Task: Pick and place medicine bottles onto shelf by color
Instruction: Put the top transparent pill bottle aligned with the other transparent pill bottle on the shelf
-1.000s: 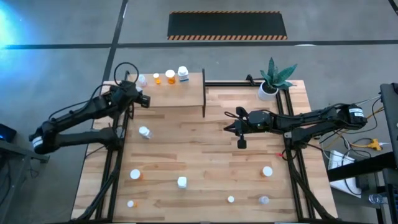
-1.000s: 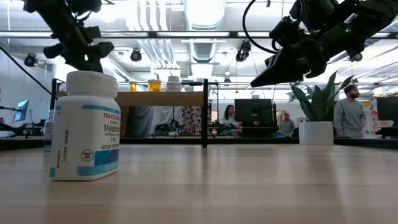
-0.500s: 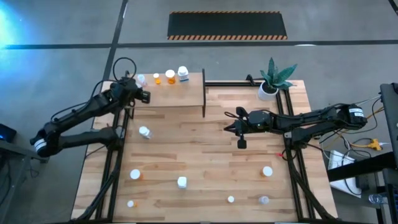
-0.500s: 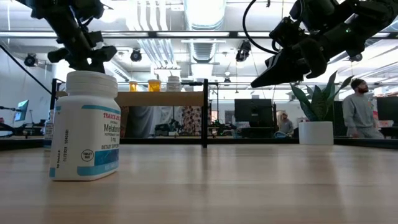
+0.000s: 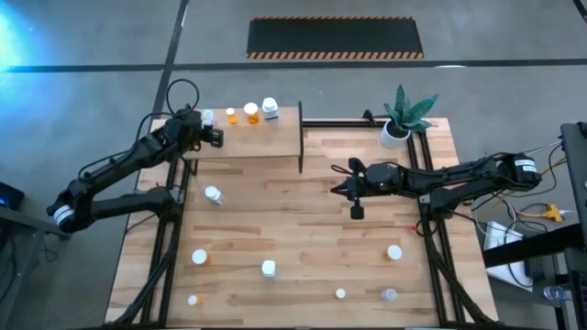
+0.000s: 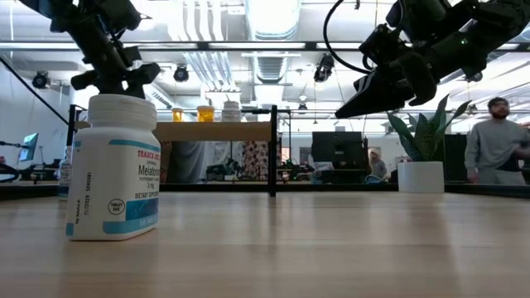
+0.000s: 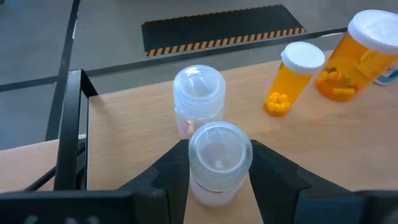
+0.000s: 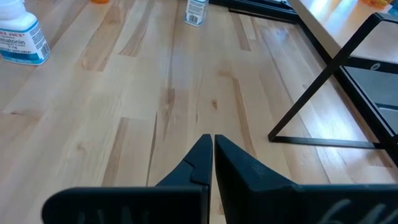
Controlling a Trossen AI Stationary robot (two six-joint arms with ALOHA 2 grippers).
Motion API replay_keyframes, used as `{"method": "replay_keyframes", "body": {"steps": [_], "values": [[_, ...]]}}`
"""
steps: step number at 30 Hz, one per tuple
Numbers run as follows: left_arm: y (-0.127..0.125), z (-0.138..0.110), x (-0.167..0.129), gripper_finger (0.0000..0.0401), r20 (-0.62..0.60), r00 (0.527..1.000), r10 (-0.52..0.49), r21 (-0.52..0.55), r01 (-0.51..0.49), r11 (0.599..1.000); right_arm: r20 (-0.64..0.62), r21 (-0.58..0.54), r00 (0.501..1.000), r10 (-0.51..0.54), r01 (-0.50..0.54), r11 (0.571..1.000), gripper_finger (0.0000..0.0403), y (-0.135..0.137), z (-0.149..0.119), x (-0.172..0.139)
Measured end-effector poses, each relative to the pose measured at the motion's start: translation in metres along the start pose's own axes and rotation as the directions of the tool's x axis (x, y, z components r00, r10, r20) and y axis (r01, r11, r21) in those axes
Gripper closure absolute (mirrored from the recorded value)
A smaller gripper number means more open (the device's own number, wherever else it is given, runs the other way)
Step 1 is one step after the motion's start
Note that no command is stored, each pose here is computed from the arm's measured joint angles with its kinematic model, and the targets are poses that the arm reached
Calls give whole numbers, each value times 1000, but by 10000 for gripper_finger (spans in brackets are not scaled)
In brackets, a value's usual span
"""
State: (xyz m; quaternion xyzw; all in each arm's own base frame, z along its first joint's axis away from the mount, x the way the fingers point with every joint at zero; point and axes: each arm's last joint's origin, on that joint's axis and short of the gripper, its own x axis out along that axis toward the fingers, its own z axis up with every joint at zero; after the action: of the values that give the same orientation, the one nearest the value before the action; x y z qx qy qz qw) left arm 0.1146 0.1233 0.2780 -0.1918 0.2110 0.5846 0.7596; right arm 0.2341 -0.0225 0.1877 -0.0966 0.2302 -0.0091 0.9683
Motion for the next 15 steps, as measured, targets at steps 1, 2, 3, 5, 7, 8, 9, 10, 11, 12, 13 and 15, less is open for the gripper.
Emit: {"method": "replay_keyframes", "body": {"steps": [1,2,3,5,7,8,9,10,11,12,13,15], "values": [[0,0,0,273,0,1000,-1,0,1,1000,0,0,1000,0,0,1000,394,0,0,0],[1,0,-1,269,-1,1000,-3,0,3,1000,0,-1,1000,0,0,1000,394,0,0,0],[1,0,-2,263,-1,1000,-4,0,4,1000,0,-1,1000,0,0,1000,394,0,0,0],[1,0,-3,250,-2,1000,-9,-1,9,1000,0,-3,1000,0,0,1000,394,0,0,0],[2,-1,-3,237,-11,1000,-17,2,17,1000,0,-3,1000,0,0,1000,394,0,0,0],[2,-1,-4,231,-8,1000,-22,0,22,1000,0,-3,1000,0,0,1000,394,0,0,0],[2,-1,-4,226,-7,1000,-26,-1,26,1000,0,-4,1000,0,0,1000,394,0,0,0],[2,-1,-5,221,-6,1000,-28,0,28,1000,0,-4,1000,0,0,1000,394,0,0,0],[2,-1,-5,217,-6,999,-32,8,32,999,0,-4,1000,0,0,1000,394,0,0,0],[2,-1,-5,214,-7,999,-33,13,33,999,0,-4,1000,0,0,1000,394,0,0,0],[2,-1,-5,212,-7,999,-33,13,33,999,0,-5,1000,0,0,1000,394,0,0,0],[2,0,-5,208,-5,999,-35,17,35,999,0,-6,1000,0,0,1000,394,0,0,0]]}}
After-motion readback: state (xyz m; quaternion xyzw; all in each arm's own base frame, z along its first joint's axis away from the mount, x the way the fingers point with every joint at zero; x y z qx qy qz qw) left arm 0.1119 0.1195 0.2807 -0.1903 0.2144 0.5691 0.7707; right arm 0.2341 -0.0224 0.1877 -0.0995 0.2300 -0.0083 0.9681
